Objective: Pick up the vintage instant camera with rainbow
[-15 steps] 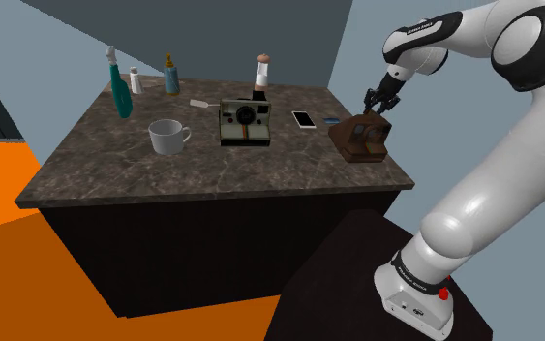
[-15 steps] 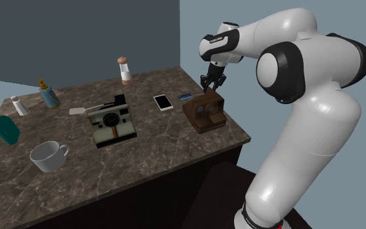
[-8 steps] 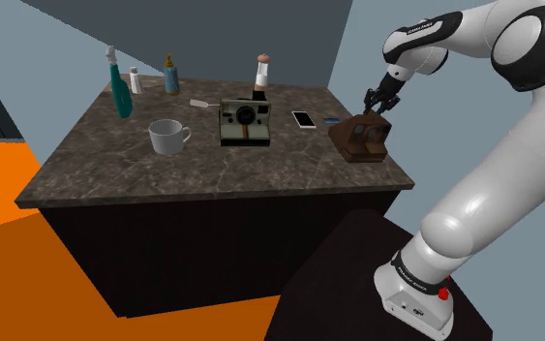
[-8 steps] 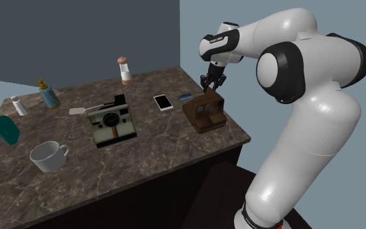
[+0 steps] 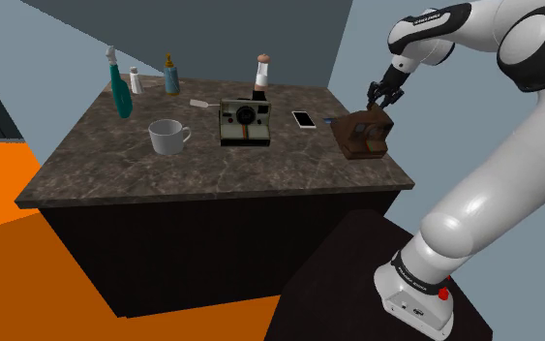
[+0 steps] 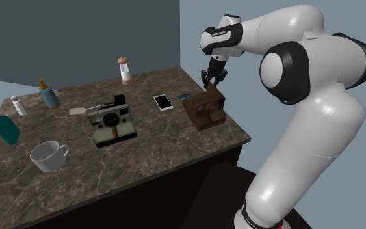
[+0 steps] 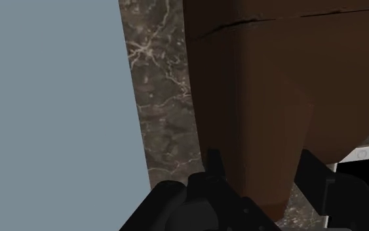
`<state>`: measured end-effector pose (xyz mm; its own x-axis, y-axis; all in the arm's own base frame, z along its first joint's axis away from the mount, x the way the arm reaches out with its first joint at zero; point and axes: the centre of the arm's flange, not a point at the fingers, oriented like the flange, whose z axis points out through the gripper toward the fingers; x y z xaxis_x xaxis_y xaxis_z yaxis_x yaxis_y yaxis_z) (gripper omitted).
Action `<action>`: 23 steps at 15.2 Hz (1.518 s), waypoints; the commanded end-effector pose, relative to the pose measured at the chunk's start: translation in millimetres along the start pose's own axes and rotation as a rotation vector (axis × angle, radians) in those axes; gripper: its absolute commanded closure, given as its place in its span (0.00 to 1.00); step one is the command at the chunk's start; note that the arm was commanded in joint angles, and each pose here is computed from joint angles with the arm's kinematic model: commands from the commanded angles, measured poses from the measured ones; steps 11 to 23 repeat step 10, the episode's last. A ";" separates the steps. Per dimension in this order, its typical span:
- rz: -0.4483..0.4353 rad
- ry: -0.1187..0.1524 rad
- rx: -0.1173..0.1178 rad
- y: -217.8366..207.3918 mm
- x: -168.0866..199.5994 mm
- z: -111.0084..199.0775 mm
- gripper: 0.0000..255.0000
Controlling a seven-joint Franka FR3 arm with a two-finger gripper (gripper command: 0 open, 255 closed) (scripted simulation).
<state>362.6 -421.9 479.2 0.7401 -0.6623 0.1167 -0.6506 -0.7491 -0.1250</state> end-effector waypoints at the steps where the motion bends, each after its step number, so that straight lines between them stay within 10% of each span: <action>1: 0.000 0.005 0.001 -2.6 2.4 -12.6 1.00; 23: 0.000 0.005 0.001 -7.4 6.8 -49.8 1.00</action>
